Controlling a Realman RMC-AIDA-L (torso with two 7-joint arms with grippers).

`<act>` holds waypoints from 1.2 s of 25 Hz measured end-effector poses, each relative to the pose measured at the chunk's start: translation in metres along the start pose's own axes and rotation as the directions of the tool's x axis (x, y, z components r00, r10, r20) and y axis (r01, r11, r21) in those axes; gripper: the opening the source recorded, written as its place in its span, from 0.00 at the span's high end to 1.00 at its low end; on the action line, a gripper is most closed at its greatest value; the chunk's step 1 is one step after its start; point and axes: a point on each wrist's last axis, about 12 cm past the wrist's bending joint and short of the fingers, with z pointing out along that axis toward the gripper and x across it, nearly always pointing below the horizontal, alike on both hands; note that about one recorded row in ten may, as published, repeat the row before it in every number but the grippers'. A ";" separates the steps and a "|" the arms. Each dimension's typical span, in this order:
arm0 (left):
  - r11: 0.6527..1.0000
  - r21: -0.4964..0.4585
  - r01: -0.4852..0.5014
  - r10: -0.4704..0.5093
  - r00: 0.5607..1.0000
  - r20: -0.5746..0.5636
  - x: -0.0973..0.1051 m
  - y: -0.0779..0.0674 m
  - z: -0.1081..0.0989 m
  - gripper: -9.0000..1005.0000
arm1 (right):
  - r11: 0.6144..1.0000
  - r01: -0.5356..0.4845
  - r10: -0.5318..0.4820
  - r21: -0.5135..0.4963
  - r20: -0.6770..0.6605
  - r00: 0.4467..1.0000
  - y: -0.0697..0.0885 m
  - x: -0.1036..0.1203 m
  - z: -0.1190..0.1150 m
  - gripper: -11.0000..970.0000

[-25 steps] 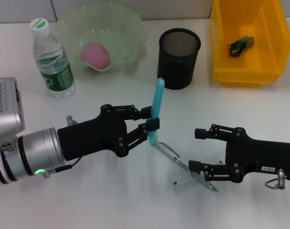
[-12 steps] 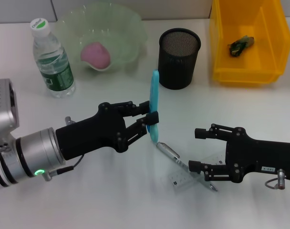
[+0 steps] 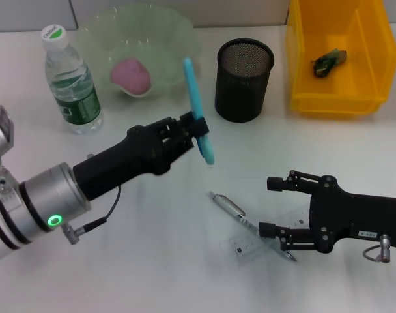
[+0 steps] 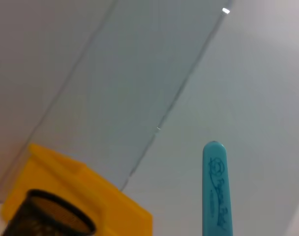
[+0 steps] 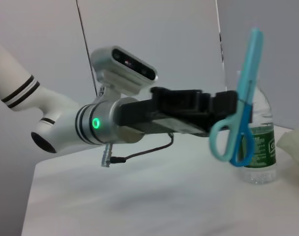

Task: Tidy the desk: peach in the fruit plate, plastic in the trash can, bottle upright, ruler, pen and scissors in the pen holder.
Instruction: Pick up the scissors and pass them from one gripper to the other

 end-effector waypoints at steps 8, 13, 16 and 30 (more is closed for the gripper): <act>0.972 -0.082 0.222 -0.219 0.975 0.042 -0.004 0.011 0.004 0.73 | 1.000 0.015 -0.016 0.011 0.022 1.000 0.001 0.000 0.000 0.16; 0.944 -0.084 0.318 -0.314 0.948 0.057 -0.005 0.012 0.007 0.73 | 1.000 0.022 -0.022 0.015 0.030 0.999 0.002 0.001 0.002 0.16; 0.929 -0.090 0.358 -0.353 0.933 0.068 -0.004 0.013 0.008 0.73 | 1.000 0.021 -0.021 0.019 0.038 0.999 0.003 0.002 0.003 0.16; 0.872 -0.088 0.481 -0.468 0.873 0.134 0.004 0.008 0.012 0.73 | 0.996 0.039 -0.047 0.078 0.107 0.993 0.012 0.010 0.006 0.16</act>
